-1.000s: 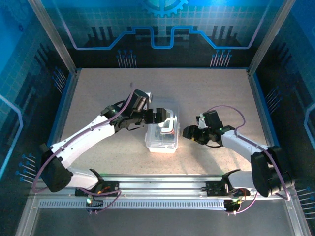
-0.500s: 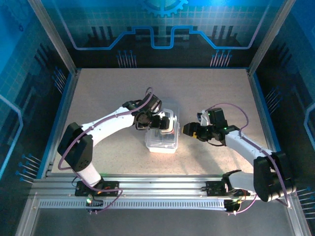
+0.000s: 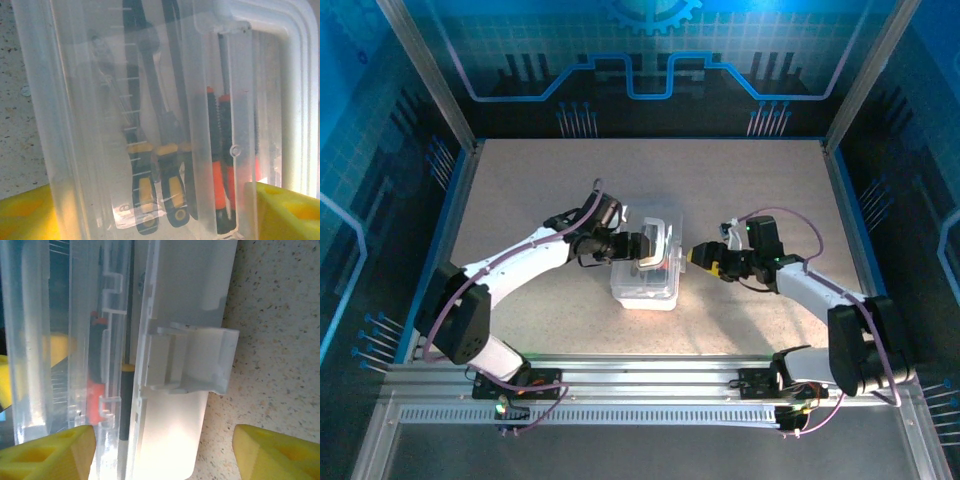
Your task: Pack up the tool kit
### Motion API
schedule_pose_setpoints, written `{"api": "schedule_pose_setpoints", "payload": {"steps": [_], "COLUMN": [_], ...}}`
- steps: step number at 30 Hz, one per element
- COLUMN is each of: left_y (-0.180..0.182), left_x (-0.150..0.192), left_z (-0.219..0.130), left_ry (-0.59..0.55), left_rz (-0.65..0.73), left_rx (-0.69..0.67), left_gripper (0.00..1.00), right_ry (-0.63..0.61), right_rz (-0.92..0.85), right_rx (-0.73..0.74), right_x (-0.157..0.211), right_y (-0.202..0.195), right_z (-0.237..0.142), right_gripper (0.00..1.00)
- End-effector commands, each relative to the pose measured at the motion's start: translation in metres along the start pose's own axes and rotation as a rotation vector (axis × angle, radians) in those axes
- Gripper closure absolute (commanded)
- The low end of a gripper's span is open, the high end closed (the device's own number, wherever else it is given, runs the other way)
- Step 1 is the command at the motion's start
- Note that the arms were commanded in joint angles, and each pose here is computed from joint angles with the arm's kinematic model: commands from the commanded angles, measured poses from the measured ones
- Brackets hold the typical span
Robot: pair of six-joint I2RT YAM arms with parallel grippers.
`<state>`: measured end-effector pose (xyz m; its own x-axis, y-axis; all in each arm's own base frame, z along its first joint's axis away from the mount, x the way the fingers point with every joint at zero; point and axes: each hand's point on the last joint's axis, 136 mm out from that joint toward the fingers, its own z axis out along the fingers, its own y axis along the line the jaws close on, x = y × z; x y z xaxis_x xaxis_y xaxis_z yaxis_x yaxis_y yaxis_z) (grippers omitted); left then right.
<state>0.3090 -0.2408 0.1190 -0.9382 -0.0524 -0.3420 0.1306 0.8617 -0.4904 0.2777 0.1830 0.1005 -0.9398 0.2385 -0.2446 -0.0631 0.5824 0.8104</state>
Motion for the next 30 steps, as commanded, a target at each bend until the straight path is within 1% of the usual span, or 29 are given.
{"api": "schedule_pose_setpoints", "payload": {"steps": [1,9,17,23,30], "left_y": [0.062,0.084,0.091,0.097,0.101], "left_x": [0.051,0.061,0.064,0.066,0.068], "left_z": [0.029,0.032,0.029,0.024,0.02], "left_ry": [0.174,0.186,0.186,0.185,0.178], "left_rz": [-0.071,-0.109,-0.126,-0.136,-0.147], "left_rx": [-0.158,-0.186,-0.183,-0.187,-0.185], "left_gripper": [0.34,0.36,0.38,0.39,0.4], "right_ry": [-0.028,-0.045,-0.039,-0.074,-0.076], "right_rz": [-0.008,-0.022,0.0,0.048,0.088], "right_rx": [-0.096,-0.128,-0.192,-0.212,-0.271], "right_x": [-0.006,-0.008,-0.013,-0.021,-0.028], "right_y": [0.011,0.016,0.024,0.019,0.02], "right_z": [0.0,0.0,0.007,0.013,0.025], "right_gripper": [0.25,0.22,0.2,0.19,0.18]}}
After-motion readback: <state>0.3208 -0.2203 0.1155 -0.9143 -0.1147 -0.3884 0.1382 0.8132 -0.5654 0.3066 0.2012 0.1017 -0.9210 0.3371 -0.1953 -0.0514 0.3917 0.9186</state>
